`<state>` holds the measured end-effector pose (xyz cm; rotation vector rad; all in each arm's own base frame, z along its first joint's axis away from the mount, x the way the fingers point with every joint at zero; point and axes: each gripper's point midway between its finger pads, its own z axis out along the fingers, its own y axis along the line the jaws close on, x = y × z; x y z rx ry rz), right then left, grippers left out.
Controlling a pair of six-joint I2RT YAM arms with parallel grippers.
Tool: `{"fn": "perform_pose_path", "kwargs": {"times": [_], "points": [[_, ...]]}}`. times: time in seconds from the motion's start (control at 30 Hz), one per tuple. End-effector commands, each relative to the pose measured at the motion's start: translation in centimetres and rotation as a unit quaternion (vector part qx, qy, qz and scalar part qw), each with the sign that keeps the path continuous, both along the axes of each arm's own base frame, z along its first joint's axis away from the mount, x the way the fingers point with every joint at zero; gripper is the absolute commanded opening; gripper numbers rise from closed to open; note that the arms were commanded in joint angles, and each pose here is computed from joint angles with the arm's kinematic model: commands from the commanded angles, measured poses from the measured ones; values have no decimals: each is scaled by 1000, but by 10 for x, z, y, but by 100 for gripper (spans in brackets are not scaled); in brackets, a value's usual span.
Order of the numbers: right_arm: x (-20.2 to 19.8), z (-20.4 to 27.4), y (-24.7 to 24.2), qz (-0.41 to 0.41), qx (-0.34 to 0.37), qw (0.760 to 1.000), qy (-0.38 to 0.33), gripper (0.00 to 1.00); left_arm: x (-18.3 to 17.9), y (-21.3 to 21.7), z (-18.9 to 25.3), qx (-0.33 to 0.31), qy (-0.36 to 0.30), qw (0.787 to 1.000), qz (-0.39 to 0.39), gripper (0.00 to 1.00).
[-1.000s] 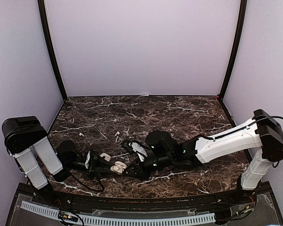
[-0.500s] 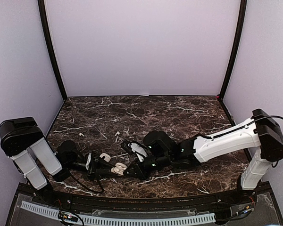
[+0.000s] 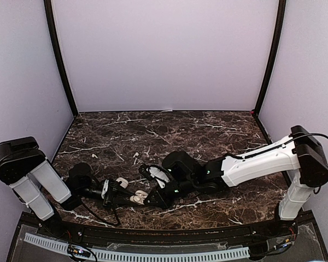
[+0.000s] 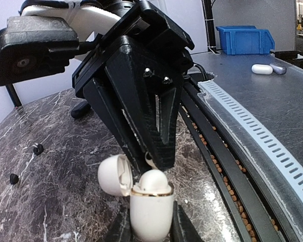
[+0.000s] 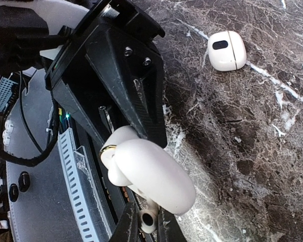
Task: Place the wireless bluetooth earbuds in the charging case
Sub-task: Insert the right earbud into the right side groove of the charging case.
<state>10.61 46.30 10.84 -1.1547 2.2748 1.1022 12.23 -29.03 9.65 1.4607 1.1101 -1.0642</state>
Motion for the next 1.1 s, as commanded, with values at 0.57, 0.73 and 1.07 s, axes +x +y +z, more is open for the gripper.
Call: {"fn": "perform_pose_path", "kwargs": {"times": [0.57, 0.73, 1.07], "points": [[17, -27, -10, -24, -54, 998, -5, 0, -5, -7, 14, -15, -49, 998, -25, 0], [19, -26, -5, -23, -53, 998, -4, 0, -7, -9, 13, -13, -51, 998, -30, 0], [23, -29, 5, -30, -60, 998, 8, 0, -11, -16, 0, 16, -71, 997, -37, 0]]}}
